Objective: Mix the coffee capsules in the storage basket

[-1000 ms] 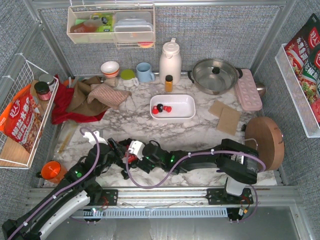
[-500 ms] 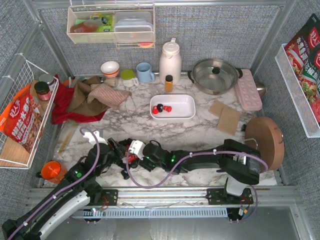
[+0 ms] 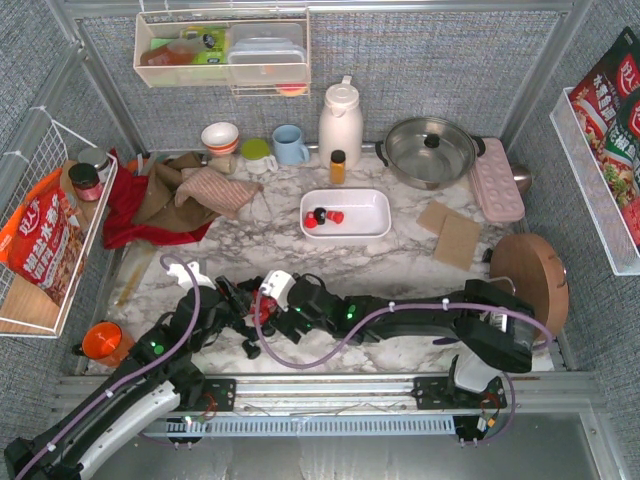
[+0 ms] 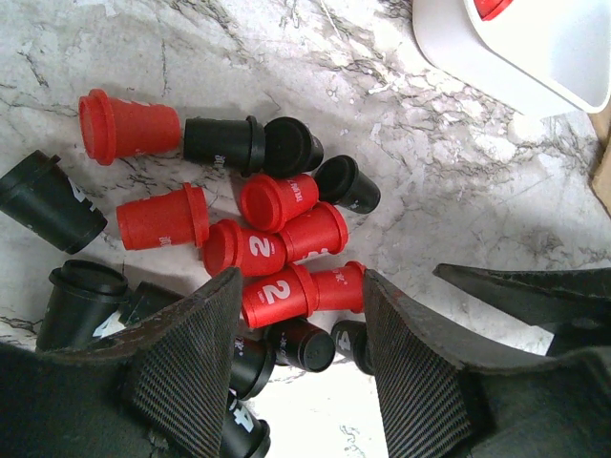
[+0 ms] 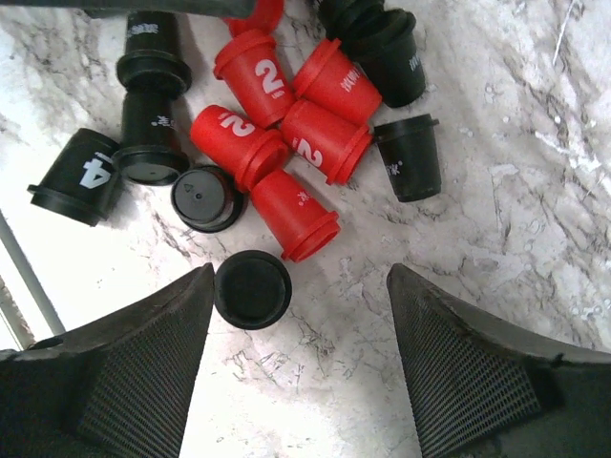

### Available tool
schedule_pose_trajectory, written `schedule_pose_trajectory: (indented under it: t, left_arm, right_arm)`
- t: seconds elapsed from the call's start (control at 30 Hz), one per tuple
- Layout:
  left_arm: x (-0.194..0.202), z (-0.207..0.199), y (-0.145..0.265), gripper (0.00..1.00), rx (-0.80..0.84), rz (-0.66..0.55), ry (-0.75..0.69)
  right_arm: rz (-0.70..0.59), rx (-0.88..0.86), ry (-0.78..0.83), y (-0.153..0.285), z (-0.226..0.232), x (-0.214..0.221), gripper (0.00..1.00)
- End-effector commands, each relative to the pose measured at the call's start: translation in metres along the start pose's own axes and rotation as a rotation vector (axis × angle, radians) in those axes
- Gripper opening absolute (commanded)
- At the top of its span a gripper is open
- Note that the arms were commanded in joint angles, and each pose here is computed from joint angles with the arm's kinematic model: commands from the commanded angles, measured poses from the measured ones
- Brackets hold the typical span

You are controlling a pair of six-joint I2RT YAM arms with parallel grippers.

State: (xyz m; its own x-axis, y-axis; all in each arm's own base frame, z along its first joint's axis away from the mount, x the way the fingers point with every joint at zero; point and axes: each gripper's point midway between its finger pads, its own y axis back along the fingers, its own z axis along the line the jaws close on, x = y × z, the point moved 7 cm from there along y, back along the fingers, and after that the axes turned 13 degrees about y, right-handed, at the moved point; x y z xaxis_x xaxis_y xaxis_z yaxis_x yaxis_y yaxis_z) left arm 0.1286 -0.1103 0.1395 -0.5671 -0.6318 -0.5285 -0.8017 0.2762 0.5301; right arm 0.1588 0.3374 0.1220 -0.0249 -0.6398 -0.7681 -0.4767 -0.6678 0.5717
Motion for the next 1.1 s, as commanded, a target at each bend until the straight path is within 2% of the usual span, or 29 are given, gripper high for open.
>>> schedule_pose_trajectory:
  t: [0.0, 0.3, 0.57, 0.9, 1.07]
  left_arm:
    - [-0.003, -0.003, -0.001, 0.62, 0.017, -0.016, -0.006]
    - [-0.003, -0.004, -0.001, 0.62, 0.022, -0.017, -0.012]
    - [-0.003, -0.004, -0.001, 0.62, 0.022, -0.017, -0.016]
    - [-0.002, -0.004, -0.002, 0.62, 0.023, -0.016, -0.016]
    - [-0.002, -0.003, -0.002, 0.62, 0.022, -0.019, -0.010]
  right_arm:
    - [0.024, 0.020, -0.092, -0.004, 0.002, 0.002, 0.78]
    - [0.096, 0.034, -0.180, -0.020, 0.009, 0.014, 0.76]
    - [0.138, 0.019, -0.208, -0.027, 0.015, 0.023, 0.69]
    - [0.131, 0.043, -0.193, -0.024, 0.011, 0.022, 0.61]
    - [0.126, 0.051, -0.183, -0.021, 0.009, 0.021, 0.53]
